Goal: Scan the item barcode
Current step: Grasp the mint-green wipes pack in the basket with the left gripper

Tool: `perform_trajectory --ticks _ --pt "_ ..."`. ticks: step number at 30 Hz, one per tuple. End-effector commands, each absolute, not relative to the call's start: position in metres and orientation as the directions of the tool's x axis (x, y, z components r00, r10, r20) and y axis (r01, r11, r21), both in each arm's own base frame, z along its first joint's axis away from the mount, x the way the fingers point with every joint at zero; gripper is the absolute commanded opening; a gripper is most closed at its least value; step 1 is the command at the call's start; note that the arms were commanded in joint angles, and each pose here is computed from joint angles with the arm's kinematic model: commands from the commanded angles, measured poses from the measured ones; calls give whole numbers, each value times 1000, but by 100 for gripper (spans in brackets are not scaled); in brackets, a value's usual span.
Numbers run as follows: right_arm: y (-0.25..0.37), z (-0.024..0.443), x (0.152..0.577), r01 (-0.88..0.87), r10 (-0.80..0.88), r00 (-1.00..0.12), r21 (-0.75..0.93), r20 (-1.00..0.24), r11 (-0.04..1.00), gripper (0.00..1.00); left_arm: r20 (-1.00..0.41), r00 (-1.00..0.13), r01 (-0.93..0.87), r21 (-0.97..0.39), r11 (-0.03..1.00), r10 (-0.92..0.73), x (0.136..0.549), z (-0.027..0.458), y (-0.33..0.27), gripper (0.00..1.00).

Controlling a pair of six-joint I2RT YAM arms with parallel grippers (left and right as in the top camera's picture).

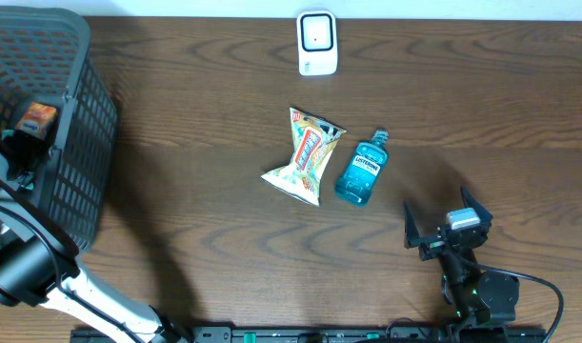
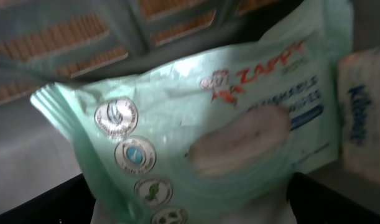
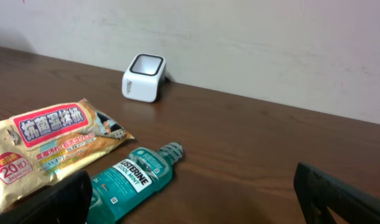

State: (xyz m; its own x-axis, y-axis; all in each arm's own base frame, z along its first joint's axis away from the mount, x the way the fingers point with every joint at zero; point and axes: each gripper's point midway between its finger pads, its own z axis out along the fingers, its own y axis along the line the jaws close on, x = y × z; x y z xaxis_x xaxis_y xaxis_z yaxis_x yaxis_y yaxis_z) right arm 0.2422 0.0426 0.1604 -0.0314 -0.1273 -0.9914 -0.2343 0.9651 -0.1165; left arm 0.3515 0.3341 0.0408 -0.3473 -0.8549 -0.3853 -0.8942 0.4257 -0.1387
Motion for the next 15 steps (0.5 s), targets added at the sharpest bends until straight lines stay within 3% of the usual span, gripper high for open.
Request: perform_trajectory --ticks 1,4,6,7,11,12,15 --pt "44 160 242 -241 -131 -30 -120 -991 963 99 -384 -365 -888 -131 442 -848 350 34 336 98" --pt "44 160 242 -241 -131 -29 -120 -991 963 99 -367 -377 -887 -121 445 -850 349 24 335 97" --pt "44 160 242 -241 -131 -29 -120 -991 963 99 -351 -408 -878 -103 467 -843 347 14 333 87" --pt "44 160 242 -241 -131 -30 -120 -991 963 99 -338 -421 -875 -94 475 -842 346 9 332 80" --pt "44 160 242 -241 -131 -29 -120 -991 963 99 -295 -438 -875 -77 478 -849 340 -7 327 19" --pt "44 160 242 -241 -131 -29 -120 -991 963 99 -292 -442 -874 -74 481 -848 339 -7 327 8" --pt "44 160 242 -241 -131 -29 -120 -991 963 99 -301 -453 -867 -71 493 -839 337 -2 329 7"
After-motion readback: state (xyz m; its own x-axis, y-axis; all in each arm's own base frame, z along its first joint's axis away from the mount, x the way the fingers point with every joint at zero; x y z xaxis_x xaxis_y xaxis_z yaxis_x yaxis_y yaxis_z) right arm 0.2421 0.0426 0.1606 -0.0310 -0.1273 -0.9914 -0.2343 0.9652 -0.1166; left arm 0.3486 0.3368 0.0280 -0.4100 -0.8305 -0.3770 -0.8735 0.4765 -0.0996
